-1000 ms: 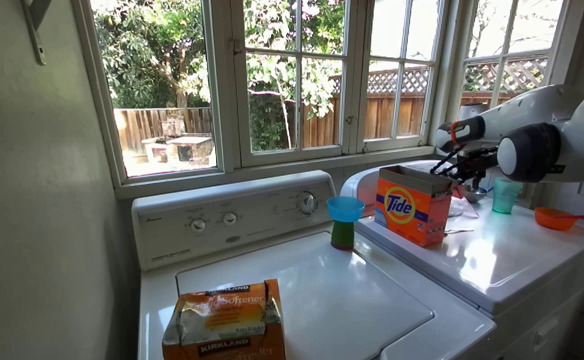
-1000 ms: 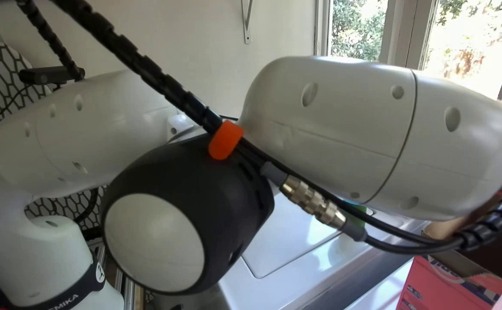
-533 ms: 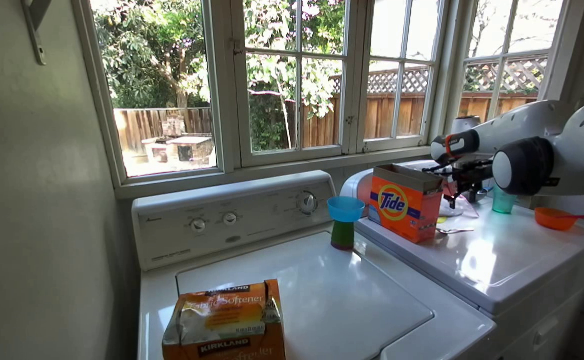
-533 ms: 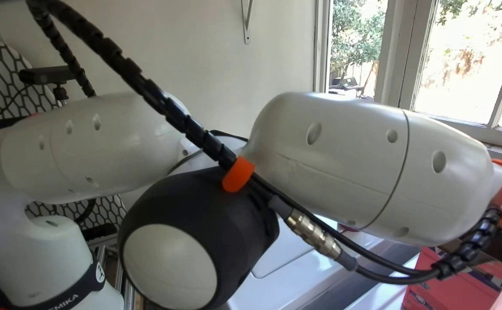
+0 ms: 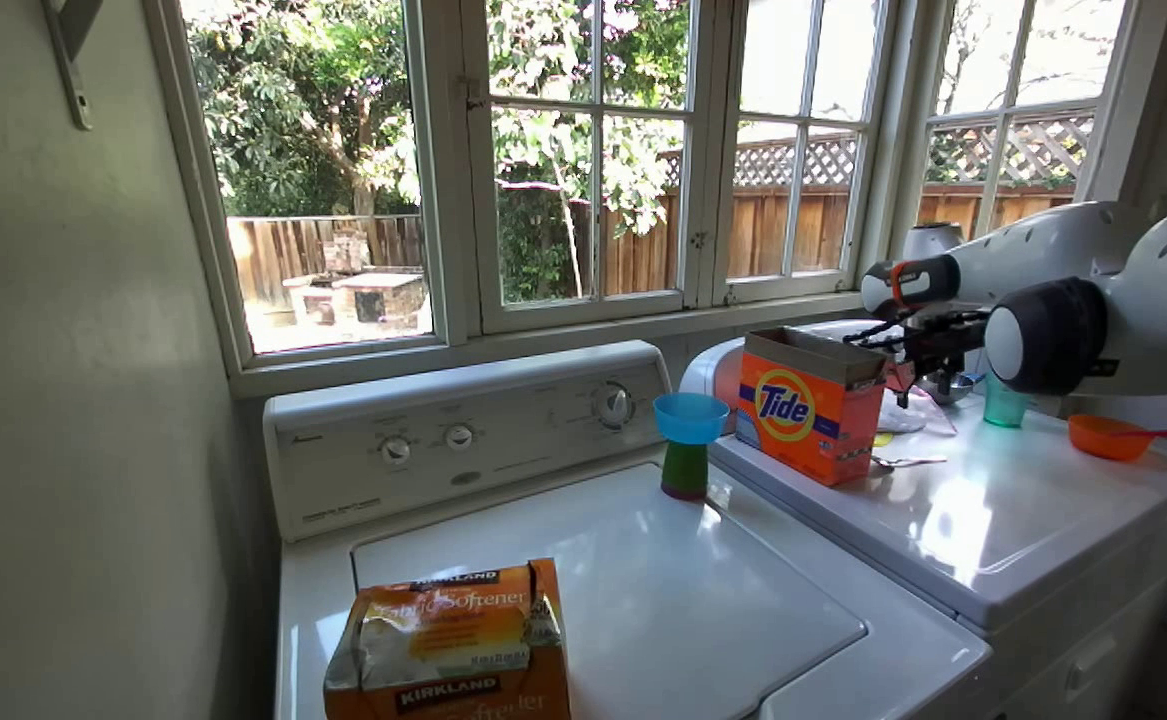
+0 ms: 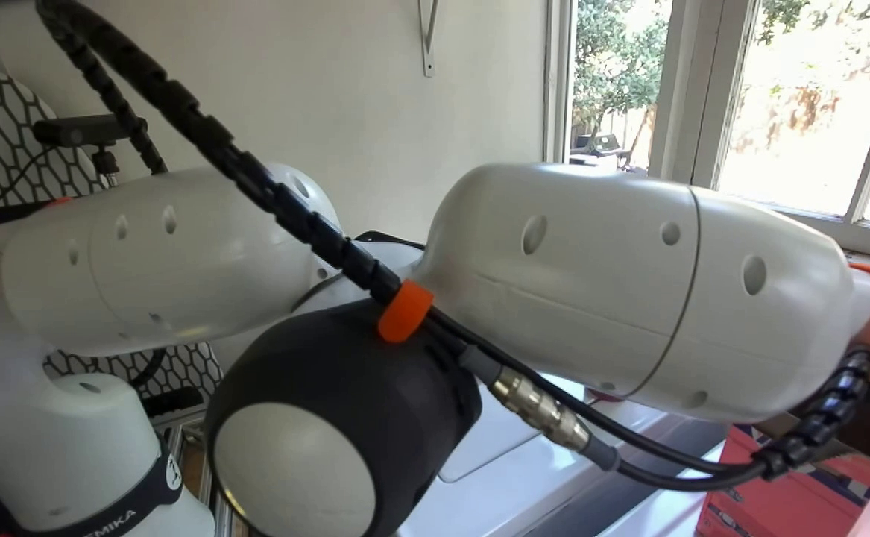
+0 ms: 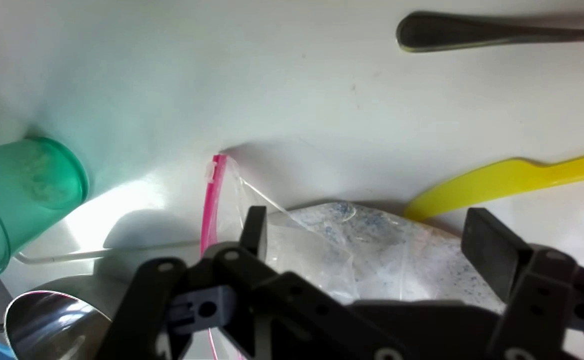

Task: Put the clear plastic in the orange box.

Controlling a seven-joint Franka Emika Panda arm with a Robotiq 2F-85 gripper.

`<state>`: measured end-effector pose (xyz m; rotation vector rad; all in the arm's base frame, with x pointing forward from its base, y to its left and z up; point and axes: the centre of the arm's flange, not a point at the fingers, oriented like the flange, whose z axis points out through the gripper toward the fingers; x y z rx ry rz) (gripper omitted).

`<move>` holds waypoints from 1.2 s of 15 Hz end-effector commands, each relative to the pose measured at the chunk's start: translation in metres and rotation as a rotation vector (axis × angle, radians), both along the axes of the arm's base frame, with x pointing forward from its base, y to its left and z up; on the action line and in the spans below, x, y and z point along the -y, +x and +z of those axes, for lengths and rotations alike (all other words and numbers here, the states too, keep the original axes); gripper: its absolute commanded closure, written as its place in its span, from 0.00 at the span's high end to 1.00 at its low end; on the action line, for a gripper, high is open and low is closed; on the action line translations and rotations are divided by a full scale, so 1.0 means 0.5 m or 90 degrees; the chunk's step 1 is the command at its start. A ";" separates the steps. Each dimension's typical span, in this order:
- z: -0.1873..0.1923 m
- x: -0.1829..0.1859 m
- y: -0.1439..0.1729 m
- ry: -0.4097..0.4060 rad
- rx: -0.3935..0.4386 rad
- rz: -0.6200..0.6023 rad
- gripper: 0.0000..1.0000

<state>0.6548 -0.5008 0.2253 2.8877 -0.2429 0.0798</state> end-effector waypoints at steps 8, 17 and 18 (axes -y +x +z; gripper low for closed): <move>-0.060 0.033 0.091 -0.096 0.198 0.082 1.00; -0.094 0.041 0.108 -0.115 0.173 0.019 0.96; -0.097 0.041 0.107 -0.112 0.163 0.015 0.98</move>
